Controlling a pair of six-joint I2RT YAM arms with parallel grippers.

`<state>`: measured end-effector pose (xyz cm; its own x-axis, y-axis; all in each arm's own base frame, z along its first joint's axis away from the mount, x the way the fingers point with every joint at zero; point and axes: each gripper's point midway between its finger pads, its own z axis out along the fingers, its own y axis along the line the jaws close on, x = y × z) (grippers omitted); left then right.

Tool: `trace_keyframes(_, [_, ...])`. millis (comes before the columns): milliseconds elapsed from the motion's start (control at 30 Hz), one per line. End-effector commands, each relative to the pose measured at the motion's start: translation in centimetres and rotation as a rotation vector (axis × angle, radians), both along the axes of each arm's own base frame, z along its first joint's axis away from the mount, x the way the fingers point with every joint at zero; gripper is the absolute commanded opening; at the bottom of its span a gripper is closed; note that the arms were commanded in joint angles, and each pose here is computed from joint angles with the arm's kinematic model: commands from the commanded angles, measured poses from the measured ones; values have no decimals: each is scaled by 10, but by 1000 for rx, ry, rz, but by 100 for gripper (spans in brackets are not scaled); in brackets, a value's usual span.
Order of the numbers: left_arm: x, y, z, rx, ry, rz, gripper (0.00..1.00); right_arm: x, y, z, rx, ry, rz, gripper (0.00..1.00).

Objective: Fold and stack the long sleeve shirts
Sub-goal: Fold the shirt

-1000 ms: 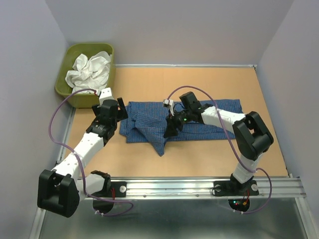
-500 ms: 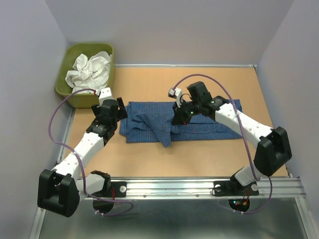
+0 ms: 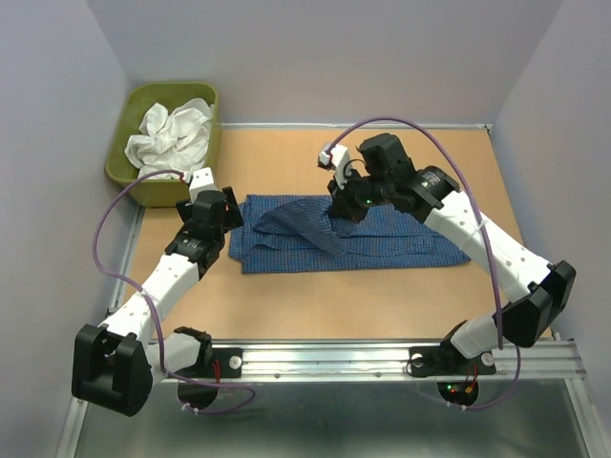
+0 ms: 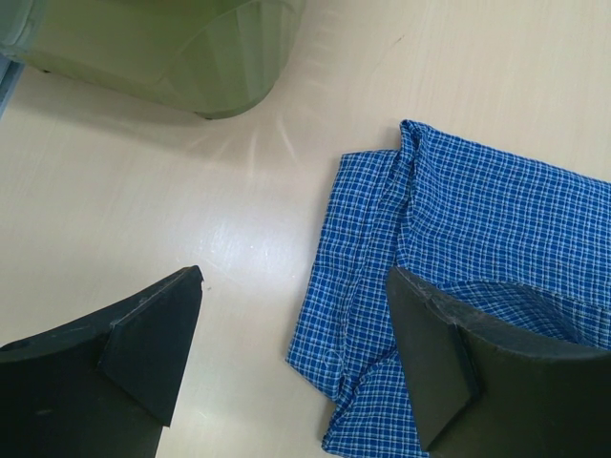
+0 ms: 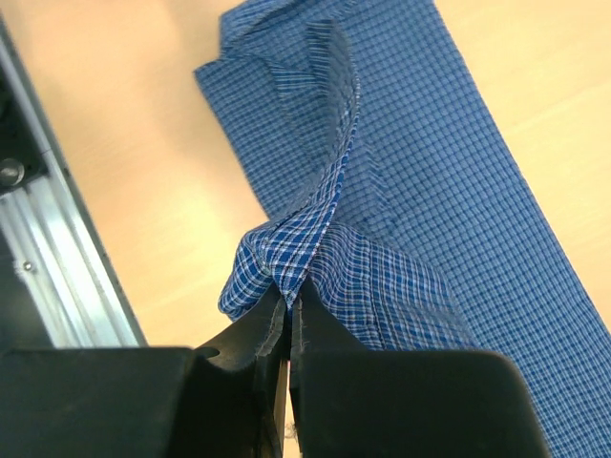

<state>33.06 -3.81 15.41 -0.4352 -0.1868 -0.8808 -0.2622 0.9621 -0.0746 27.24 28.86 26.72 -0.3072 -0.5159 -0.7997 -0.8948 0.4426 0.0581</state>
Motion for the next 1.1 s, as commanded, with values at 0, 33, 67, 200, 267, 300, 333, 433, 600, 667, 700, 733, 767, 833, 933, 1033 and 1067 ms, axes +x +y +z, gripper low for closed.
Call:
trace_keyframes(0, [9,1,29,-16,-90,14,87,-21,13,21,0,-12,64,1])
trace_keyframes(33, [9,1,30,-17,-92,16,86,-29,18,19,0,-3,88,1])
trace_keyframes(67, [8,1,29,-17,-91,18,85,-34,21,17,-3,5,103,1])
trace_keyframes(200, [7,3,32,-18,-100,28,83,-62,27,4,-37,82,162,1])
trace_keyframes(267, [7,3,31,-19,-99,28,82,-76,31,-1,-56,107,191,1])
trace_keyframes(300, [7,3,33,-23,-103,26,82,-83,31,-8,-77,138,202,1])
trace_keyframes(333, [7,2,32,-24,-101,24,82,-93,35,-11,-88,152,223,1])
trace_keyframes(433, [8,-3,33,-39,-102,3,80,-108,38,-30,-128,202,247,1])
trace_keyframes(600, [10,-13,36,-85,-110,-30,79,-131,42,-40,-162,254,302,1])
trace_keyframes(667, [13,-21,39,-113,-114,-62,78,-137,40,-39,-169,270,312,1])
trace_keyframes(700, [14,-24,39,-130,-110,-70,78,-142,38,-37,-167,285,327,1])
trace_keyframes(733, [17,-28,44,-146,-116,-79,77,-146,37,-39,-172,300,335,1])
trace_keyframes(767, [20,-35,41,-163,-103,-102,77,-151,36,-40,-173,317,351,1])
trace_keyframes(833, [30,-48,52,-208,-128,-139,76,-159,29,-45,-198,350,360,1])
trace_keyframes(933, [42,-64,42,-247,-84,-172,75,-167,20,-53,-220,376,362,1])
trace_keyframes(1033, [49,-94,33,-287,-37,-249,73,-174,13,-60,-228,399,366,1])
trace_keyframes(1067, [50,-111,26,-294,-12,-284,72,-177,12,-62,-226,409,370,1])
